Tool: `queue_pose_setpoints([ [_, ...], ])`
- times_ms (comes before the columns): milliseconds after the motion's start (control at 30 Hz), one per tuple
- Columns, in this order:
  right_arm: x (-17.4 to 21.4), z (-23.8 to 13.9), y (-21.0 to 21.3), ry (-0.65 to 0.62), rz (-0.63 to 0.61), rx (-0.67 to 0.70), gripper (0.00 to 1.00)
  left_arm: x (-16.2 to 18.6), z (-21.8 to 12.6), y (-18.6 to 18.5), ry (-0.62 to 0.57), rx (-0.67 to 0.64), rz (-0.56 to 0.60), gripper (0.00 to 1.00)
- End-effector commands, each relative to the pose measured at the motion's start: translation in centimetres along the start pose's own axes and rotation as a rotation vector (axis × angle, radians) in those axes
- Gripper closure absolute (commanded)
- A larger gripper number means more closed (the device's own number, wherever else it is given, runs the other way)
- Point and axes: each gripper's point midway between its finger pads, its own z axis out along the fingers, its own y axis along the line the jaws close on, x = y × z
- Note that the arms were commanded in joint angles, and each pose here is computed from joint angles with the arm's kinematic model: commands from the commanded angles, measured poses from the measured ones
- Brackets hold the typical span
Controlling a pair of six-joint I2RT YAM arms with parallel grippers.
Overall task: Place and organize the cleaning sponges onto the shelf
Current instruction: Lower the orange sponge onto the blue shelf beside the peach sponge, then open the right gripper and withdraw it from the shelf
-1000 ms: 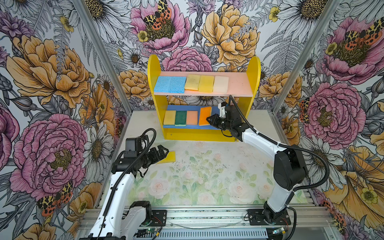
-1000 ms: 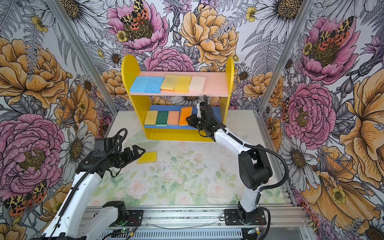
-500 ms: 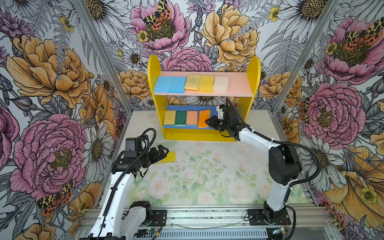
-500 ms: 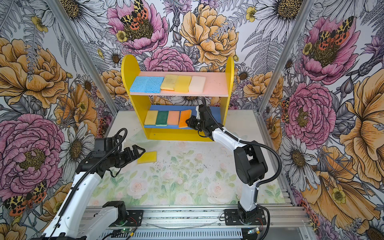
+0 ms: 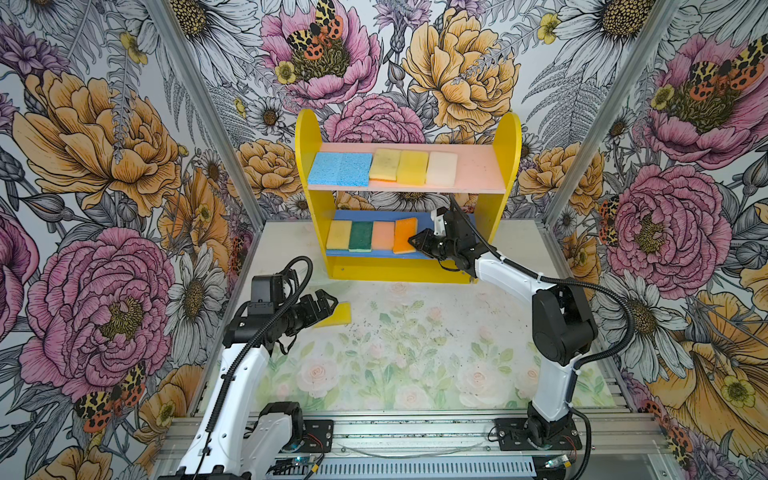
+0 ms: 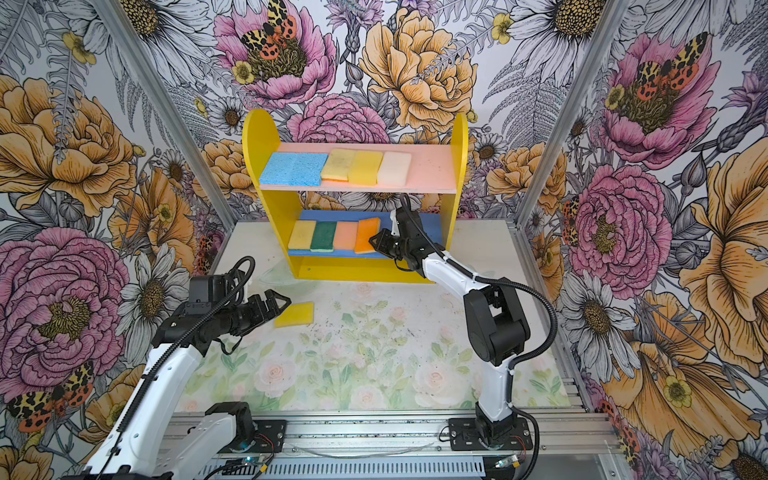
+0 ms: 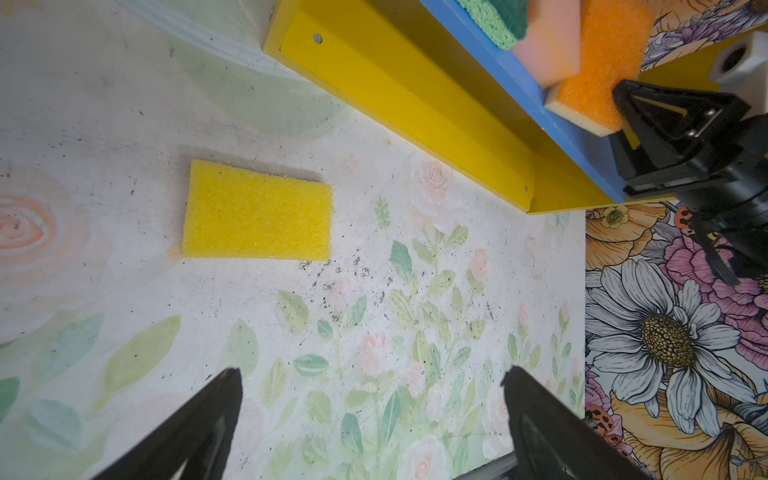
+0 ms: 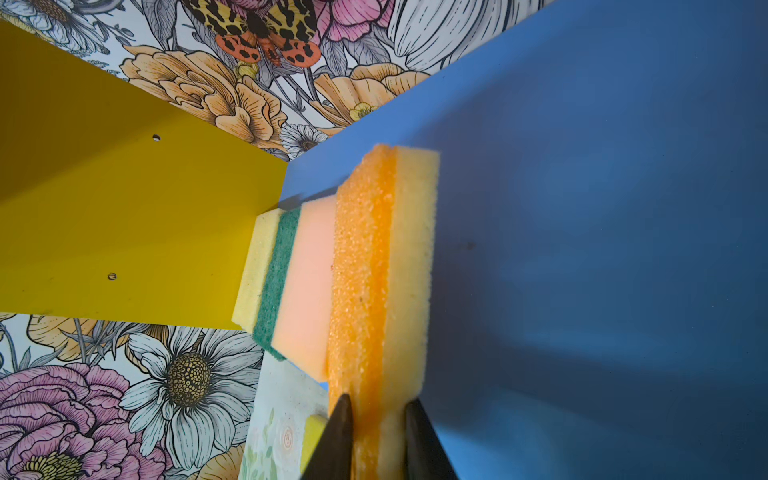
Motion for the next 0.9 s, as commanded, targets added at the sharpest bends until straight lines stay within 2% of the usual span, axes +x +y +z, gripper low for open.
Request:
queue_pose_setpoints([
  [0, -1.0, 0.3, 0.5, -0.009, -0.001, -0.029, 0.73, 0.1, 0.1, -0.6, -0.003, 0.031, 0.028, 0.01],
  [333, -1.1, 0.1, 0.0, -0.01, 0.004, -0.016, 0.53, 0.1, 0.1, -0.6, -0.005, 0.032, 0.03, 0.01],
  [633, -0.8, -0.4, -1.1, -0.004, -0.015, 0.054, 0.46, 0.1, 0.1, -0.6, -0.004, 0.033, 0.03, 0.01],
  [867, -0.8, -0.8, -0.9, -0.003, -0.024, 0.058, 0.44, 0.2, 0.1, -0.6, -0.004, 0.032, 0.031, 0.01],
])
